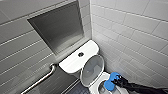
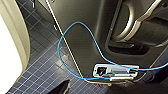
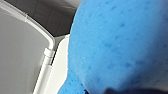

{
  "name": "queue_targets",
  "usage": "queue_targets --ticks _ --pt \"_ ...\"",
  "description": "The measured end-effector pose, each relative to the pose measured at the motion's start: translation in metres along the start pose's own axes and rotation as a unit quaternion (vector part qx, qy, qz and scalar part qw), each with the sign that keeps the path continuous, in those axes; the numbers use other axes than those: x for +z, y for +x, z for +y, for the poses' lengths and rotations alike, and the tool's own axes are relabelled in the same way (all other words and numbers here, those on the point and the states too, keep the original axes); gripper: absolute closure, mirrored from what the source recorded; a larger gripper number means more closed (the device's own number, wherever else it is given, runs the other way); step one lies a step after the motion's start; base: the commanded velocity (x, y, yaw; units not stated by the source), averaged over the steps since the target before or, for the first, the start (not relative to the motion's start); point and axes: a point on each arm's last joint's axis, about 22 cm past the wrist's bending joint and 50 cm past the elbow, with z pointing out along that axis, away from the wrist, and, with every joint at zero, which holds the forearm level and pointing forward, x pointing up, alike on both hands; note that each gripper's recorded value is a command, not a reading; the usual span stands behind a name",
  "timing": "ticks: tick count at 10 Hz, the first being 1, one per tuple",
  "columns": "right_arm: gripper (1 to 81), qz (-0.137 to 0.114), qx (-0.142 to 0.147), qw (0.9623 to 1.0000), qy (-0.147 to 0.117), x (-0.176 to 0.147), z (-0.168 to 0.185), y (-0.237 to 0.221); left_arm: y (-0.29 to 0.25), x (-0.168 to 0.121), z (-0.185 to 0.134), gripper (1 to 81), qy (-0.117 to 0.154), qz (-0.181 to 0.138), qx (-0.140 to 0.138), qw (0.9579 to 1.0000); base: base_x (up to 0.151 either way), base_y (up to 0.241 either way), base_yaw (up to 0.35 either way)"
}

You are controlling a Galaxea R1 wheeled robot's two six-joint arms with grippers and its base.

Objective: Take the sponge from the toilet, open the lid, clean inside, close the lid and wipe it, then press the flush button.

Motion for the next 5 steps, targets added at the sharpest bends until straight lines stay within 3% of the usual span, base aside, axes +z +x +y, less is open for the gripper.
queue_targets --ticks 2,5 --pt "81.1 0.018 0.019 0.9997 -0.004 -0.023 0.043 -0.023 0.000 0.000 0.000 1.0 0.000 0.000 0.000 1.0000 0.000 0.000 0.000" --pt "81.1 0.028 0.044 0.9986 0.001 -0.038 0.062 -0.046 0.000 0.000 0.000 1.0 0.000 0.000 0.000 1.0000 0.000 0.000 0.000"
